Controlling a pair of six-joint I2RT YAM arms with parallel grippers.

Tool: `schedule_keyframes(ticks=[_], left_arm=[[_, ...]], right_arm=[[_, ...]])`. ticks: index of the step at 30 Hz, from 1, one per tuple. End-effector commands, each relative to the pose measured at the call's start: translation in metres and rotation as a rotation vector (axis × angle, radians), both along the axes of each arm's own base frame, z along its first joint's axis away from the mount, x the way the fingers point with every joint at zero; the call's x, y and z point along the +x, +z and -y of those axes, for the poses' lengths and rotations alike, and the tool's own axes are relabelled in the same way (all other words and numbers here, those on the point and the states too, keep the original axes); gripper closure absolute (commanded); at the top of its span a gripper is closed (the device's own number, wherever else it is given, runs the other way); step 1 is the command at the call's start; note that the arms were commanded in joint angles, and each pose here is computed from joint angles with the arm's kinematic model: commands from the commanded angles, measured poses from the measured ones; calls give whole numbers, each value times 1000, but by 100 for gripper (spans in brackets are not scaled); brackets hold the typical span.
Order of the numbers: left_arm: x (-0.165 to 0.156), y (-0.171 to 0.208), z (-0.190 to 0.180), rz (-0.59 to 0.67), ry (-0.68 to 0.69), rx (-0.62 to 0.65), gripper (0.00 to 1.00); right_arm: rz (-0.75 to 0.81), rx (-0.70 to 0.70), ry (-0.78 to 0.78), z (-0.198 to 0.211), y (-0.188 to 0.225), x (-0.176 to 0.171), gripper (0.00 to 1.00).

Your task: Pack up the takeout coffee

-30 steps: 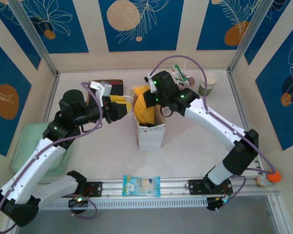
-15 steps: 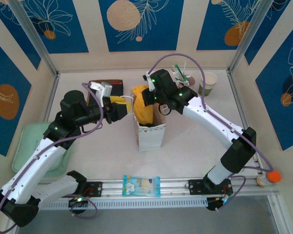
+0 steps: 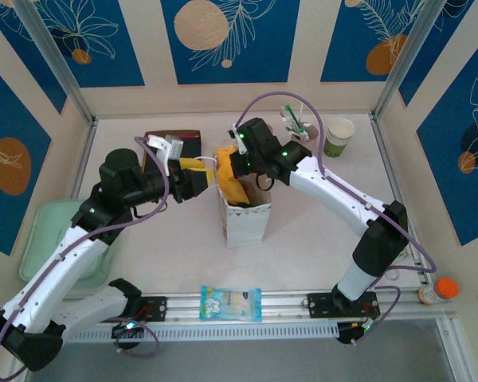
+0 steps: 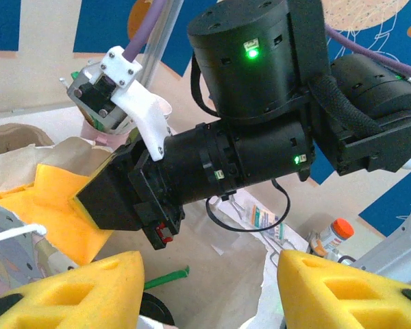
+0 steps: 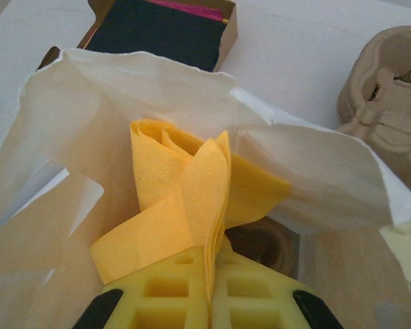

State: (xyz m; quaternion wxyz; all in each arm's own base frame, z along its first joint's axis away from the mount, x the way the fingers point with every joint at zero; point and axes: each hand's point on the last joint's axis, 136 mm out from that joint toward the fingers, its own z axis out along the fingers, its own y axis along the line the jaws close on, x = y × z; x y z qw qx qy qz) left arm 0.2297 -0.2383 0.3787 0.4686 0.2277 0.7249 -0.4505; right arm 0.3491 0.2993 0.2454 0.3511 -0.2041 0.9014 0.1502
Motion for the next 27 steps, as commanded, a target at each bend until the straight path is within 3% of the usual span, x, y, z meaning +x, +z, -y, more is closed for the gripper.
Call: schedule_keyframes(ticks=[1,27], left_arm=[[-2,1,-1,4,3,-2,46],[-2,-13,2,-25,0,11,45]], right_arm=[[22,-23,0,0,8,2,94],[67,-95,-37,8,15,3,79]])
